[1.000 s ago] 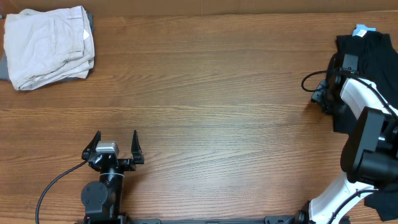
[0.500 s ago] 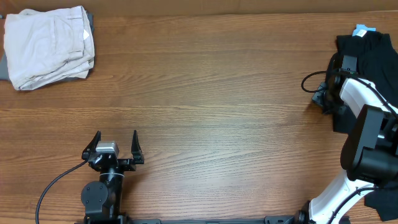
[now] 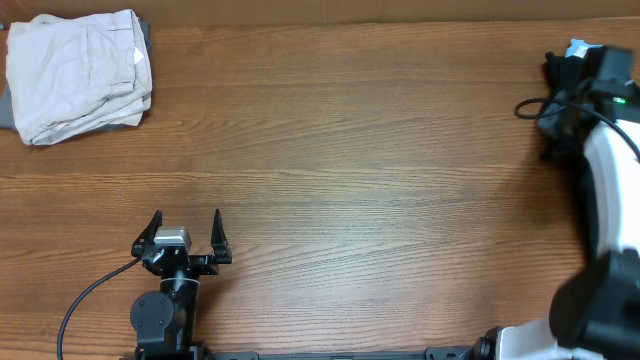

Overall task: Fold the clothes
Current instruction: 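Grasp the black garment with the right gripper and lift it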

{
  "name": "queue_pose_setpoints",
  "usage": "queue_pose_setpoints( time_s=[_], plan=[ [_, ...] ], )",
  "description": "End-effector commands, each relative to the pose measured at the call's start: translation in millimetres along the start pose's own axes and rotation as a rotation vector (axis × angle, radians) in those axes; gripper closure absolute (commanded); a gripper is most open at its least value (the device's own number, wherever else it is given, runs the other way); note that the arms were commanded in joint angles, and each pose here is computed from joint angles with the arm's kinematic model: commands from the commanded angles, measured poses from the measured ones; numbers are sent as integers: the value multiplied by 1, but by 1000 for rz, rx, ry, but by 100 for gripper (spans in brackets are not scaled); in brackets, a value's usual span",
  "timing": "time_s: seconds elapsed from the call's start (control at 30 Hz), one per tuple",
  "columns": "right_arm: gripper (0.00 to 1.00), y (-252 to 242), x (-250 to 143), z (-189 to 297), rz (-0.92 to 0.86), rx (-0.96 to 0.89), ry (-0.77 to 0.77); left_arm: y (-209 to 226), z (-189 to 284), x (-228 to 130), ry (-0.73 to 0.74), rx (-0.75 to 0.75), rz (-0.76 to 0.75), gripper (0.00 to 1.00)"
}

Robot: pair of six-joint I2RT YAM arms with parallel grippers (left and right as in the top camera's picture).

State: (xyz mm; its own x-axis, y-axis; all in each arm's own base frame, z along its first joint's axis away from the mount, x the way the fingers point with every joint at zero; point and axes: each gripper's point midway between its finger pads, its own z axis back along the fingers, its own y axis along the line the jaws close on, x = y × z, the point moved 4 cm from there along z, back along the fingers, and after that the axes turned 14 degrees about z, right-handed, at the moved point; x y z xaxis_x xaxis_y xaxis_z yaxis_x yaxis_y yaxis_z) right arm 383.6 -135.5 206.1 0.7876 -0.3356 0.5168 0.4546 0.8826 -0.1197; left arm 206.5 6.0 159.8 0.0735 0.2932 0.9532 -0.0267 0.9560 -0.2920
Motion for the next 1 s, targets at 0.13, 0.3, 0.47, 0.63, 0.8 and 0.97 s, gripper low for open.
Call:
queue_pose_setpoints(
  time_s=[0.13, 0.3, 0.47, 0.63, 0.8, 0.97],
  plan=[
    [96, -13, 36, 103, -54, 41, -262, 3, 0, 0, -4, 15, -18, 0],
    [96, -16, 34, 115, -58, 44, -280, 3, 0, 0, -4, 15, -18, 0],
    [96, -1, 23, 97, -31, 123, -189, 3, 0, 0, -4, 15, -18, 0],
    [96, 22, 10, 70, -7, 247, -58, 3, 0, 0, -4, 15, -18, 0],
    [96, 54, -8, 40, 20, 385, 89, 3, 0, 0, -4, 15, -18, 0],
    [95, 78, -21, 14, 66, 399, 173, 3, 0, 0, -4, 15, -18, 0]
  ],
)
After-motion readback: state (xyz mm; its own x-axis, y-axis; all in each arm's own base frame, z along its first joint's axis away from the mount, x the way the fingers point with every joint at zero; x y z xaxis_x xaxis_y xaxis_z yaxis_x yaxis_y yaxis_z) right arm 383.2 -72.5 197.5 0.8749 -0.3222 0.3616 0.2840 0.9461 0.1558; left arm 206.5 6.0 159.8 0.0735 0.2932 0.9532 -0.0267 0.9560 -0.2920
